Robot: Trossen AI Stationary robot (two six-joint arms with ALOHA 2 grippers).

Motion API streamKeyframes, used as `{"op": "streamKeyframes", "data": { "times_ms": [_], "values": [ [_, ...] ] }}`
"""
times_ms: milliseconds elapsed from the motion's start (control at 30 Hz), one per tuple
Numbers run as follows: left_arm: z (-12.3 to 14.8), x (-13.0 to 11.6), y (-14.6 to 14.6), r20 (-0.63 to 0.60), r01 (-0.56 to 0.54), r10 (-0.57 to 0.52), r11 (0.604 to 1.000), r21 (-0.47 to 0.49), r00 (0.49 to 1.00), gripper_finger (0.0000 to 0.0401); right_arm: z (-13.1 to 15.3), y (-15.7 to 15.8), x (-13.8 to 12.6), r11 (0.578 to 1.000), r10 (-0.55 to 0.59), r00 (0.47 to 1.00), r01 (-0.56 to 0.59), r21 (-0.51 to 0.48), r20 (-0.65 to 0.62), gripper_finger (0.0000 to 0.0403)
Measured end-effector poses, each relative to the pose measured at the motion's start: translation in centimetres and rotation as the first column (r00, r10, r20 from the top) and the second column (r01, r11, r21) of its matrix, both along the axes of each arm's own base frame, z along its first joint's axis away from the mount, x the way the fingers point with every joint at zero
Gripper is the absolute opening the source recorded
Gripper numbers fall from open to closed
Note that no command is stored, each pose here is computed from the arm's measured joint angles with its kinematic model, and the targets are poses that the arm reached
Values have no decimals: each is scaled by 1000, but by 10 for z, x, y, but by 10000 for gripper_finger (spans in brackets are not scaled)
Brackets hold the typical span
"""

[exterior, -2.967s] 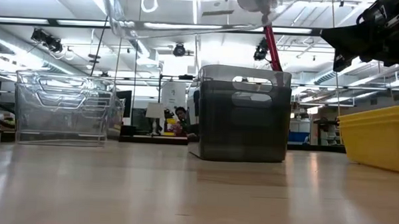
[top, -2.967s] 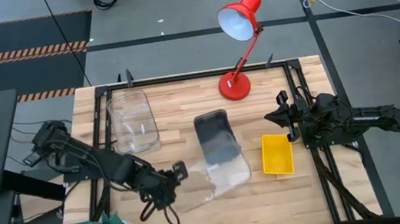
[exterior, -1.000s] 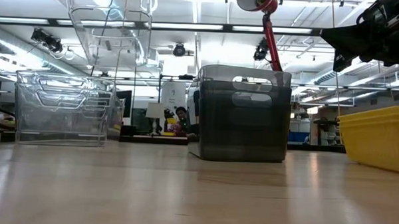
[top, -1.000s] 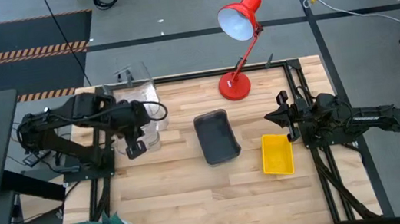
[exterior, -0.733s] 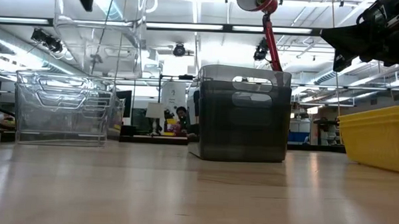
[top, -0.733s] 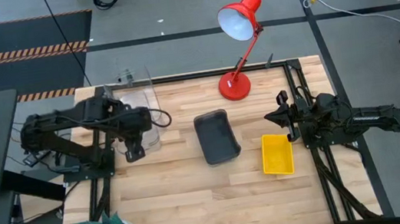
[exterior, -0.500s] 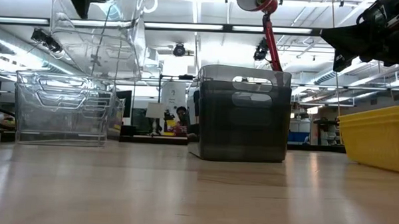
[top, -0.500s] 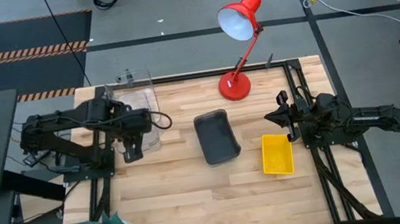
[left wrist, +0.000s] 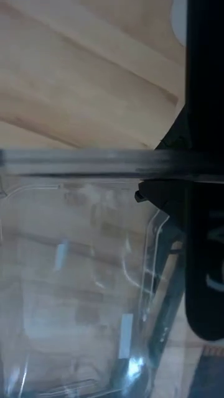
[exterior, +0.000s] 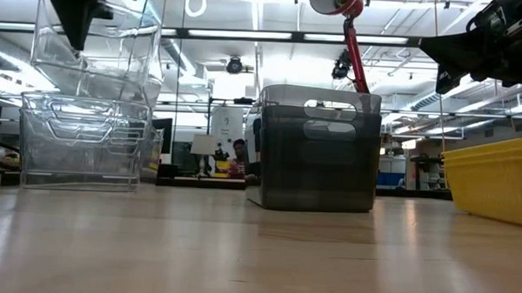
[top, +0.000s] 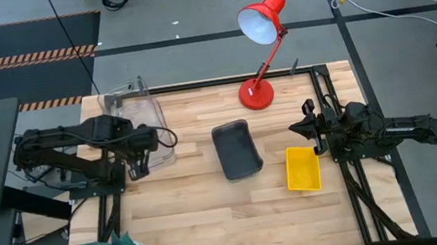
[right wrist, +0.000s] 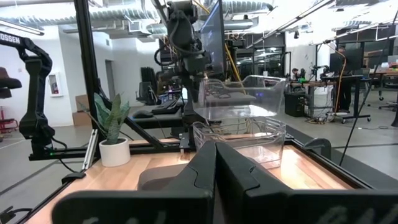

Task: Stack baskets by color
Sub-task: Stack the bottom transparent bin on the top transparent bin

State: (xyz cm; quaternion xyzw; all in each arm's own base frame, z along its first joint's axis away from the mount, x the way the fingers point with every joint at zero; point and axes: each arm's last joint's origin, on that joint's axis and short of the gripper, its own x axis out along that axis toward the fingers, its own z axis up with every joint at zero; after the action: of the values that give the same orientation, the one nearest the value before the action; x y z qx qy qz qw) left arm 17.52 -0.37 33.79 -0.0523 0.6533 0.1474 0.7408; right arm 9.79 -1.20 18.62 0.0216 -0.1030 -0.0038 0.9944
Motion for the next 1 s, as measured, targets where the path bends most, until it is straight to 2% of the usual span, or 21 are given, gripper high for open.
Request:
{"op": "streamKeyframes", "data": {
  "times_ms": [200,433,733,1000],
  "values": [
    [-17,1,0,-42,-24,24,1000,11,999,4,0,0,0,1000,0,1000,0,0,0,16],
    [-25,4,1,-32,-36,38,998,43,999,4,0,0,0,1000,0,1000,0,0,0,16],
    [-39,6,1,-37,-5,7,999,48,999,4,0,0,0,1000,1,1000,-1,0,0,16],
    [-55,-2,1,15,-7,6,999,34,1000,4,0,0,0,1000,1,1000,-1,0,0,16]
  ]
}}
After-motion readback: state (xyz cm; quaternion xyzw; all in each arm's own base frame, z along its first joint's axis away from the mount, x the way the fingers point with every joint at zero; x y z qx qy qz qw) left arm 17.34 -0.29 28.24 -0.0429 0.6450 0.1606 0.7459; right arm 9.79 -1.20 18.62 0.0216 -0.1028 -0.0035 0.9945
